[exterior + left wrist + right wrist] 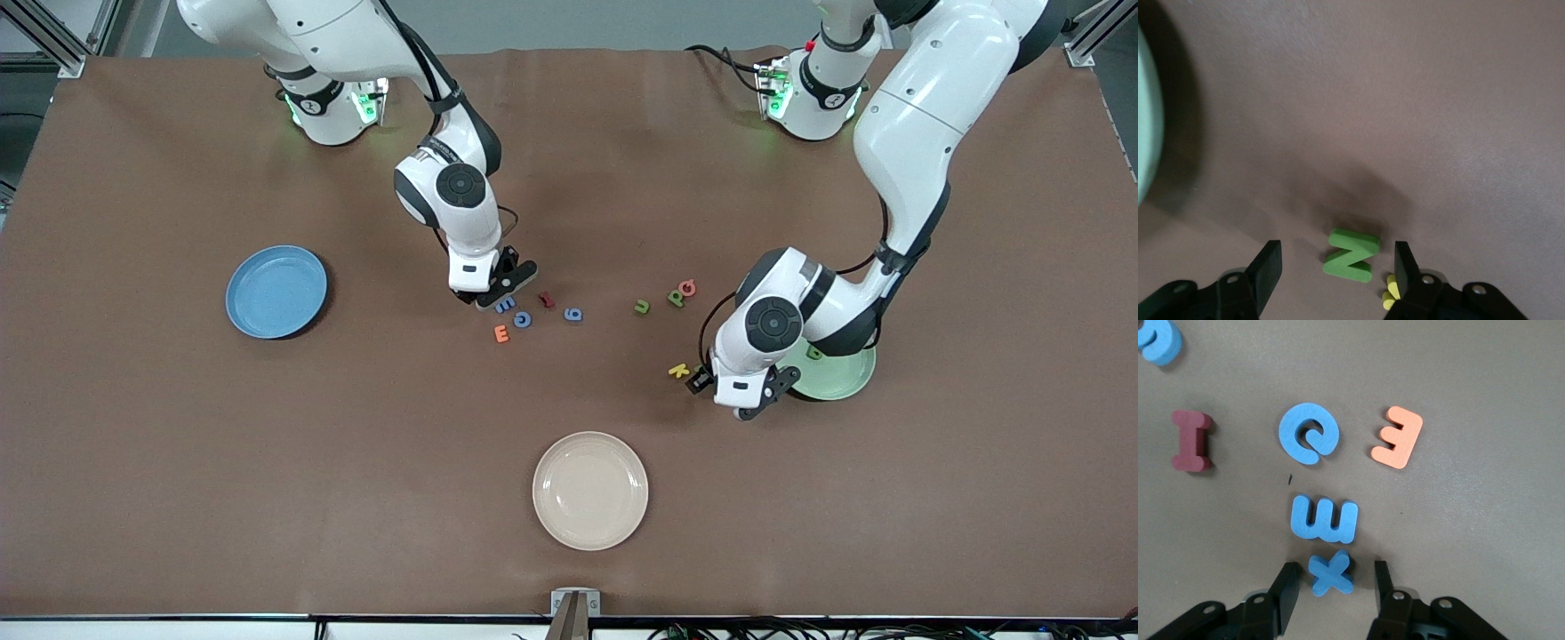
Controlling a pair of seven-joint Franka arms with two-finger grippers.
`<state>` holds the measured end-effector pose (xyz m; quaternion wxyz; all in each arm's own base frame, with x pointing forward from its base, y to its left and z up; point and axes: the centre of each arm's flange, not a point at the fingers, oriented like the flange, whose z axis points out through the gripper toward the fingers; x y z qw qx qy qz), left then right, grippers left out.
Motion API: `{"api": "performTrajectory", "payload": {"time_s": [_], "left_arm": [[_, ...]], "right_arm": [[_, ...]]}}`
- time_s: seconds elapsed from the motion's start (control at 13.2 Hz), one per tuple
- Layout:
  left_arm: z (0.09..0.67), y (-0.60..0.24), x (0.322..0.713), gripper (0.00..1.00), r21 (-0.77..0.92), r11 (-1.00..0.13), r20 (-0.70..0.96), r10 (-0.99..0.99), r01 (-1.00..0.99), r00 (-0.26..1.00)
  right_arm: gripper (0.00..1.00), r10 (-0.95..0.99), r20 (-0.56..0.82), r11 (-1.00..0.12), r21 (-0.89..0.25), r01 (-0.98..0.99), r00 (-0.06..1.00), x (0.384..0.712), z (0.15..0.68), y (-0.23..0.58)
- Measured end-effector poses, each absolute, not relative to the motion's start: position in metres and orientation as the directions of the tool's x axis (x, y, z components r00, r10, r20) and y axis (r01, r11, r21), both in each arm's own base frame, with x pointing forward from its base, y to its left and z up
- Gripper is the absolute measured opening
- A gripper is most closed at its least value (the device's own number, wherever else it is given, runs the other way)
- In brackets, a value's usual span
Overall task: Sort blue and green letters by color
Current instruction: 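Grasp the green Z with the left gripper while the right gripper grasps x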
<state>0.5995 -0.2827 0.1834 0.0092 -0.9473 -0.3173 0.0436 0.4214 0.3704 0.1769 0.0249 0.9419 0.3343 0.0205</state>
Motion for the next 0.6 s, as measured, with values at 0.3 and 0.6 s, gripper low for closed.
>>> {"api": "performTrajectory", "payload": {"time_s": [0.3,0.6], "left_arm": [[0.1784,-0.2865,0.5978,0.74,-0.041,-0.801,-0.081,0.598,0.597,0.797],[0.1759,-0.2863,0.5985,0.52,-0.038,-0.8,-0.083,0.599,0.598,0.796]], "right_arm": [[0.33,0.632,0.027,-0.774,0.06,0.63,0.774,0.4222,0.1786,0.3723],[0.26,0.625,0.026,-0.78,0.061,0.623,0.78,0.4254,0.179,0.3689]]}}
